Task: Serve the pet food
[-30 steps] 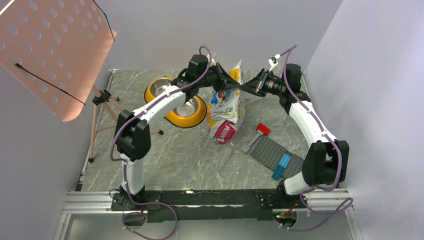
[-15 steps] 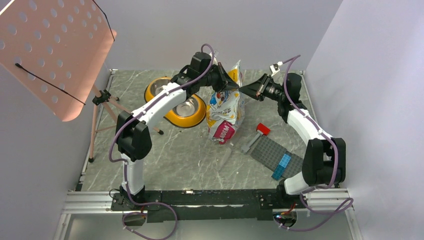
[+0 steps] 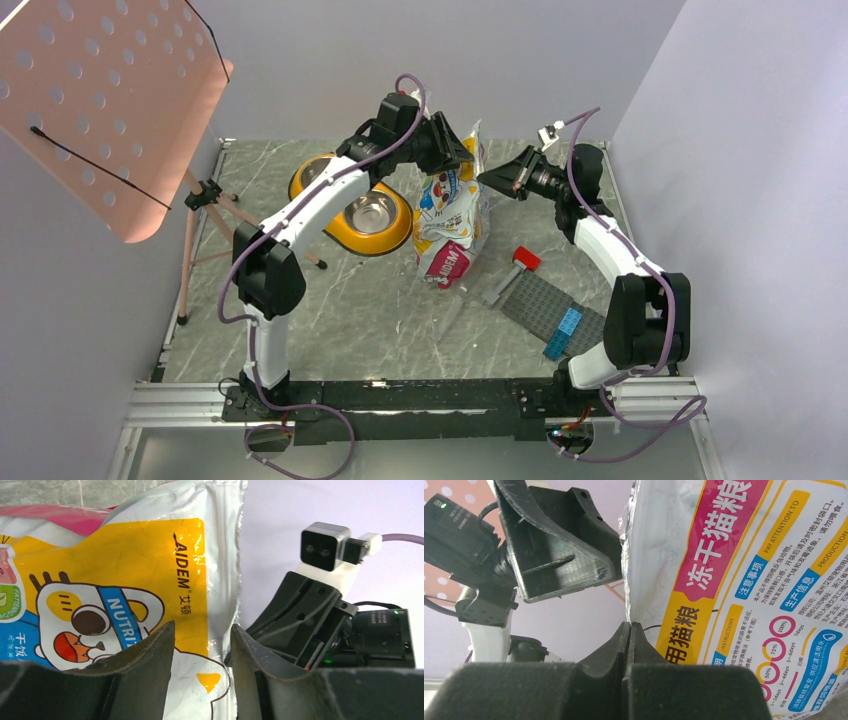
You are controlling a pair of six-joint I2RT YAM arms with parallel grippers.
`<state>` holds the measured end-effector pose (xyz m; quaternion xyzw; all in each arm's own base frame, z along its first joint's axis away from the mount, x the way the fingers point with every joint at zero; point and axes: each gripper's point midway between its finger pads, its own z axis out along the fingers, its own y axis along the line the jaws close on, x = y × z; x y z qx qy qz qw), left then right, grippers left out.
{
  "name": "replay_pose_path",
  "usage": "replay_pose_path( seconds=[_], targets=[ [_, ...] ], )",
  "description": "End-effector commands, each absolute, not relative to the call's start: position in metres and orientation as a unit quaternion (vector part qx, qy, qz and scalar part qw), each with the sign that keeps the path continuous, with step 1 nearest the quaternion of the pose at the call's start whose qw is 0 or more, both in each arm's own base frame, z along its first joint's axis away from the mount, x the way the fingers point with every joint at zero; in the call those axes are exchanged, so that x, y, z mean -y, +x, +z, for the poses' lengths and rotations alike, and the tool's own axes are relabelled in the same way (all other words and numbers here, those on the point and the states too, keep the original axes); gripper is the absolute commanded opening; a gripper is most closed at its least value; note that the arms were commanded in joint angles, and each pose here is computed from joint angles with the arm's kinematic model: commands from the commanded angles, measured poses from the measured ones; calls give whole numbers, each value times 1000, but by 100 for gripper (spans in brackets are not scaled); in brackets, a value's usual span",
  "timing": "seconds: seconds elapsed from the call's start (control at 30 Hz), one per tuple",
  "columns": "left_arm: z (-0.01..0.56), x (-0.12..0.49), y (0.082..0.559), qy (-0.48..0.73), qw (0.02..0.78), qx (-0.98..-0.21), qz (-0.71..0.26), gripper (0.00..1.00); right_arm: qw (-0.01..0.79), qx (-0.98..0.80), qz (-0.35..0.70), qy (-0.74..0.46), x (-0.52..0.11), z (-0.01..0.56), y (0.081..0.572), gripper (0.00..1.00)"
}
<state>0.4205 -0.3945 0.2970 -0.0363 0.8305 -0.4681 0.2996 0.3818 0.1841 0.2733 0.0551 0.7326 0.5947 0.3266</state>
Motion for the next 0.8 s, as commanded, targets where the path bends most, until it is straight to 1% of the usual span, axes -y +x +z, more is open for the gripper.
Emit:
replay_pose_path(
  seconds=[0.0, 0.1, 0.23, 0.37, 0.4, 0.5, 0.57, 0.7, 0.77],
  targets=[
    [302, 399, 429, -22, 321, -828, -460, 48, 339, -729, 594, 17, -191, 288, 380, 0],
    [304, 406, 427, -12, 323, -821, -470, 47, 338, -730, 594, 16, -193, 288, 381, 0],
    [310, 411, 420, 7, 335, -815, -472, 57, 335, -731, 594, 18, -194, 286, 380, 0],
    [315, 403, 419, -8, 351, -815, -461, 58, 334, -733, 592, 20, -194, 284, 380, 0],
    [318, 398, 421, -14, 362, -813, -456, 59, 334, -734, 591, 20, -194, 284, 380, 0],
    [332, 388, 422, -32, 392, -799, -454, 67, 334, -734, 591, 20, -194, 283, 380, 0],
    [341, 386, 421, -36, 402, -789, -463, 68, 334, -734, 591, 20, -194, 284, 380, 0],
    [342, 392, 420, -28, 394, -787, -474, 70, 332, -734, 592, 20, -195, 284, 381, 0],
    [342, 396, 419, -23, 391, -783, -483, 73, 331, -733, 594, 19, -195, 284, 381, 0]
  ],
)
